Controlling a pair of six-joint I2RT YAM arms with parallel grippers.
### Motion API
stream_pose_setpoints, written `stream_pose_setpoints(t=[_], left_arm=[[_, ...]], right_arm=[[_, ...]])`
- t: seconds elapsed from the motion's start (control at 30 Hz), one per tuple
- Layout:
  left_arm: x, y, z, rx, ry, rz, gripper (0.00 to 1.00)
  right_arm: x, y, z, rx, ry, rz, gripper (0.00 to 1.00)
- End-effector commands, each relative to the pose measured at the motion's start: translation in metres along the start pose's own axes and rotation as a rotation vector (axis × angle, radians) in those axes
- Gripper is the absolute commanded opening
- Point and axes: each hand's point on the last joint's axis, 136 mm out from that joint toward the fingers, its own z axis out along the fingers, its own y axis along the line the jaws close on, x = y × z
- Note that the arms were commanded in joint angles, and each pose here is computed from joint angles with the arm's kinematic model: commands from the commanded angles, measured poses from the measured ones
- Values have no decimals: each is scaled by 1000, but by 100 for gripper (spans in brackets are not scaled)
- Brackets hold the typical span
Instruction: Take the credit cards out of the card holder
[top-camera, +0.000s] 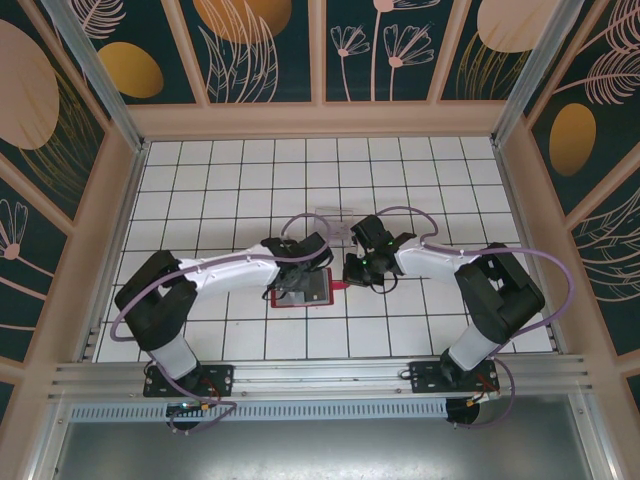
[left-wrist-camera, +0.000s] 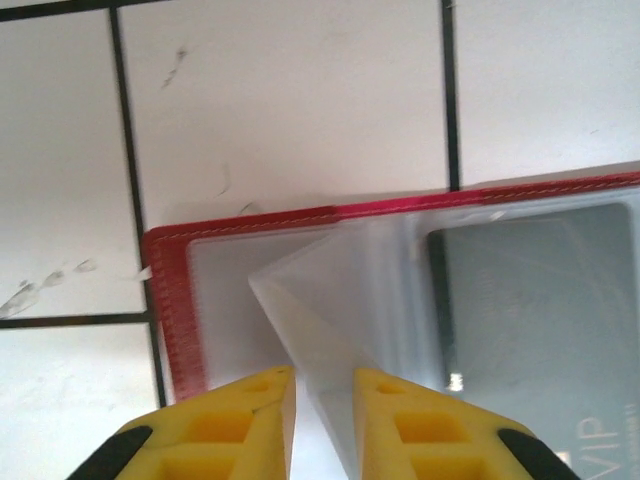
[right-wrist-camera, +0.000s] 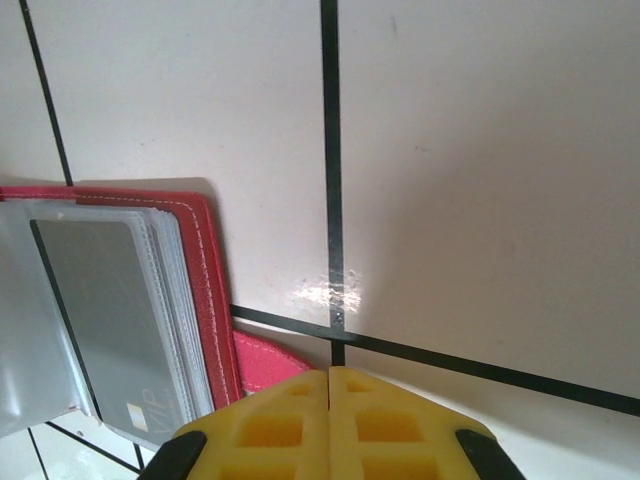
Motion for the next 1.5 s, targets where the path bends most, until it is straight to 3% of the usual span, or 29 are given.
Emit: stream_pose_setpoints(t=[0.0, 0.2, 0.3, 0.47, 0.63, 0.8, 1.03, 1.47], left_arm=[[12, 27, -5, -71, 13, -18, 23], [21, 48, -13, -82, 6, -55, 23], [10, 44, -26, -38, -31, -89, 23], [-15, 6, -46, 198, -77, -163, 24], [-26, -26, -42, 467, -44, -248, 20], [-24, -34, -24, 600, -5, -288, 21], [-6, -36, -1, 619, 65, -284, 21], [7, -27, 18, 553, 114, -273, 22]], right_arm=[[-3, -4, -9, 27, -20, 4, 6], [-5, -4, -10, 34, -22, 4, 8], [-8, -4, -15, 56, -35, 2, 18], [-18, -5, -35, 113, -88, 0, 30], [-26, 10, -56, 113, -132, -22, 31], [-18, 39, -48, 42, -80, -76, 30], [-9, 59, -21, 40, -12, -127, 30], [9, 44, 24, 91, 76, -113, 30]])
